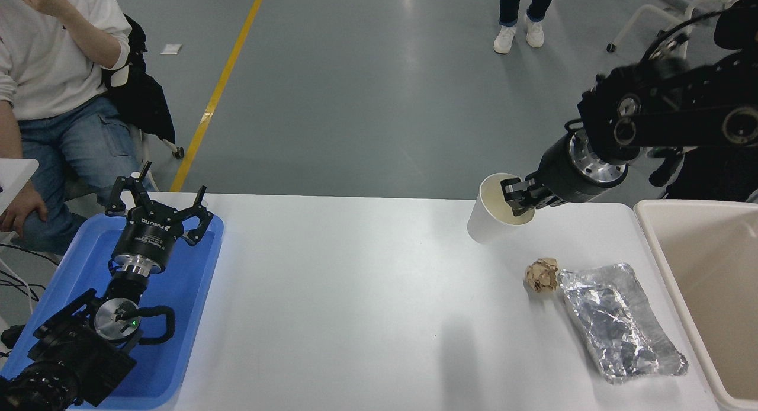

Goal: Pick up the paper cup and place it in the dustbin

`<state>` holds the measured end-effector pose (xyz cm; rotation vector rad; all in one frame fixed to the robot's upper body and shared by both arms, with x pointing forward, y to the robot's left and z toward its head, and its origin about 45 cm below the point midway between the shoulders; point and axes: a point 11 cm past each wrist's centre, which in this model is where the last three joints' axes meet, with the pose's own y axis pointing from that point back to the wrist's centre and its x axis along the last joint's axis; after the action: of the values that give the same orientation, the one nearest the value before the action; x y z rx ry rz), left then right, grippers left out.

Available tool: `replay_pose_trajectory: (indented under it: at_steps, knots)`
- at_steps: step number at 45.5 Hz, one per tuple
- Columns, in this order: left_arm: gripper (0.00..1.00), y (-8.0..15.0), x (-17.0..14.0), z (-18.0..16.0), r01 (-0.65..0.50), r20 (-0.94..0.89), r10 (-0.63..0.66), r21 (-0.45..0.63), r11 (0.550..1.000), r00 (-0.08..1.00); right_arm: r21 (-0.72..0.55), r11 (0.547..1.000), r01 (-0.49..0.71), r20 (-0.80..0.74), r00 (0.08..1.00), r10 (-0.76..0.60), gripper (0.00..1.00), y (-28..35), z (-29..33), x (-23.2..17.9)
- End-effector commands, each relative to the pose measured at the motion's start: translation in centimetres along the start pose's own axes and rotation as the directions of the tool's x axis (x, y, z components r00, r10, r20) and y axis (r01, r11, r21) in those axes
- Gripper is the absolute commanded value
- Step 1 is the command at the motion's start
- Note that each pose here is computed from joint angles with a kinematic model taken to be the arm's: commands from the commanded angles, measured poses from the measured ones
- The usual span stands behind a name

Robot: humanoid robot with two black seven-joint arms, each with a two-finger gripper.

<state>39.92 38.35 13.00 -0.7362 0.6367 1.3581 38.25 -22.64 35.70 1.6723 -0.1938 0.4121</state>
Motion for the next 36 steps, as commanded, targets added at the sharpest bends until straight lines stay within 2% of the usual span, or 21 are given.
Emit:
replay_pose_trajectory:
  at_steps: [1,36]
  knots:
    - [1.00,0.00,0.00,0.00,0.000,0.000,0.000,0.000,1.000,1.000,0.018,0.998,-0.062,0.007,0.998,0.062,0.00,5.07,0.10,1.84]
    - [1.00,0.00,0.00,0.00,0.000,0.000,0.000,0.000,1.000,1.000,0.019,0.998,-0.058,-0.002,0.998,0.058,0.00,5.24,-0.20,1.82]
